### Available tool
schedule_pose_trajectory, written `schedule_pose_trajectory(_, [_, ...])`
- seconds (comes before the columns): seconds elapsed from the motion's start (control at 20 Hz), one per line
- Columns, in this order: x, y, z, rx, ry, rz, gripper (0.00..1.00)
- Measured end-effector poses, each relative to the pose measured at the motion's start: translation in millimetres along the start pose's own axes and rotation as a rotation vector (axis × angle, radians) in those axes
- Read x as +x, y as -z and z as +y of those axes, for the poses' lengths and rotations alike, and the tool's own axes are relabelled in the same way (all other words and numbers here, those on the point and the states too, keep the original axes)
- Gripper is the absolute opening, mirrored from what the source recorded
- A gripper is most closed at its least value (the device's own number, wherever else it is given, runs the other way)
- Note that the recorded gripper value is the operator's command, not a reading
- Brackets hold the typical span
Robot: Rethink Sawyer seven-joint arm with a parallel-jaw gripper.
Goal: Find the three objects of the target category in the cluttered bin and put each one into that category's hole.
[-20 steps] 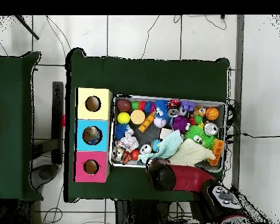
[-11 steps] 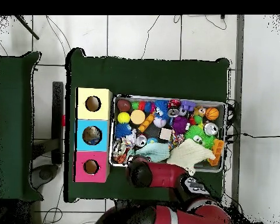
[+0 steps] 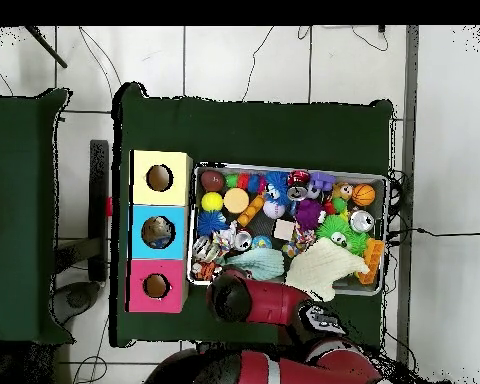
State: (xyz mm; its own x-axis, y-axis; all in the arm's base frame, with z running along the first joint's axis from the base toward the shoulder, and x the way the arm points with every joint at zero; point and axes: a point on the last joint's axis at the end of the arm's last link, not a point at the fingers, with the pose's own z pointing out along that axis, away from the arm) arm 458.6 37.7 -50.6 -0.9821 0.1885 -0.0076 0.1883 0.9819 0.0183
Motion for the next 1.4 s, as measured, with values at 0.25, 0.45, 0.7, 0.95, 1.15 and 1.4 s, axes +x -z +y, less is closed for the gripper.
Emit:
schedule_pose_trajectory(0.25, [-0.8,-0.5,-2.3,0.000,-0.005,-0.003,1.00])
schedule_pose_trajectory(0.45, [-2.8,4.1,-10.4,0.002,-0.011,0.012,1.00])
schedule_pose_trajectory(0.7, [-10.2,20.8,-36.1,0.015,-0.023,0.062,1.00])
schedule_pose_trajectory(0.95, [-23.5,41.5,-72.1,0.035,-0.037,0.105,1.00])
schedule_pose_trajectory(1.15, [-35.6,52.7,-95.3,0.042,-0.042,0.105,1.00])
schedule_pose_trajectory(1.4, [-44.1,58.0,-114.2,0.043,-0.043,0.084,1.00])
